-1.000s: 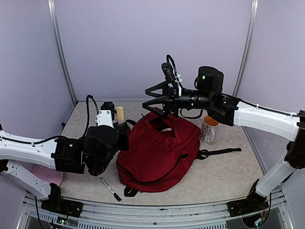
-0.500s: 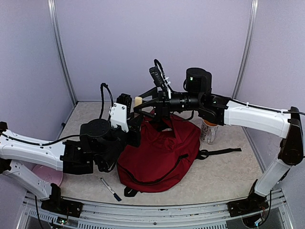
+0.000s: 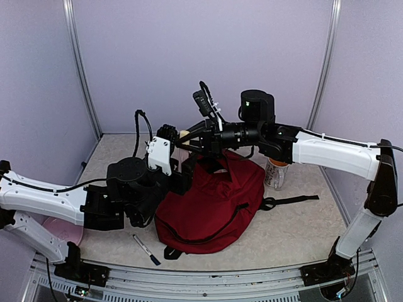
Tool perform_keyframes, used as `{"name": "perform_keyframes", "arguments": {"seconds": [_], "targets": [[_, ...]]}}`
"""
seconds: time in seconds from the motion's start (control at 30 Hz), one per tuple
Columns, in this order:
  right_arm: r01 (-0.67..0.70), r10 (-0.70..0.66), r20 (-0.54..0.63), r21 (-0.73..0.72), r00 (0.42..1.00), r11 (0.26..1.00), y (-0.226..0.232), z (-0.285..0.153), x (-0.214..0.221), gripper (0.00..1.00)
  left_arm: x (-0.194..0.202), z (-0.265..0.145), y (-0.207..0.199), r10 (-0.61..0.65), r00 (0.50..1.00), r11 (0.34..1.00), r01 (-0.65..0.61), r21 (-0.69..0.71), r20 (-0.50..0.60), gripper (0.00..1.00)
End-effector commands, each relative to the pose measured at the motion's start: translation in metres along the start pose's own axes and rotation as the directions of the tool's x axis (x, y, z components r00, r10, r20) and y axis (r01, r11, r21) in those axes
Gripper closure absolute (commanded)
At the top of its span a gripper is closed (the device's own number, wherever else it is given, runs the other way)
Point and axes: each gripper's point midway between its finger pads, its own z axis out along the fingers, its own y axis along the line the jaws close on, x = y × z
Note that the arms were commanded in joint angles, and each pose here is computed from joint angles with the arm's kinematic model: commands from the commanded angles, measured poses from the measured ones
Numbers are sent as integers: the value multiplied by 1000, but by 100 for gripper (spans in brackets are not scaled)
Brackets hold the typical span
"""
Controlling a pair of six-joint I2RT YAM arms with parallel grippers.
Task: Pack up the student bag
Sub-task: Pass from the left arm to the right, then place the pen in the lower front pocket of the bag.
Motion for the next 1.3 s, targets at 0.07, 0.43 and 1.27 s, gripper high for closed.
{"name": "perform_keyframes", "arguments": {"seconds": [0.07, 0.43, 1.27], "targets": [[135, -126, -80, 127, 989, 983, -19, -24, 11, 100, 26, -1, -3, -120, 976, 980, 146, 135, -180, 1], [575, -449, -458, 181, 767, 798, -76, -40, 108, 100, 137, -8, 88, -401, 801, 884, 465, 41, -444, 8], [966, -408, -909, -19, 90, 256, -198, -84, 180, 87, 212, 4, 60, -250, 715, 894, 429, 128, -652, 79]]}}
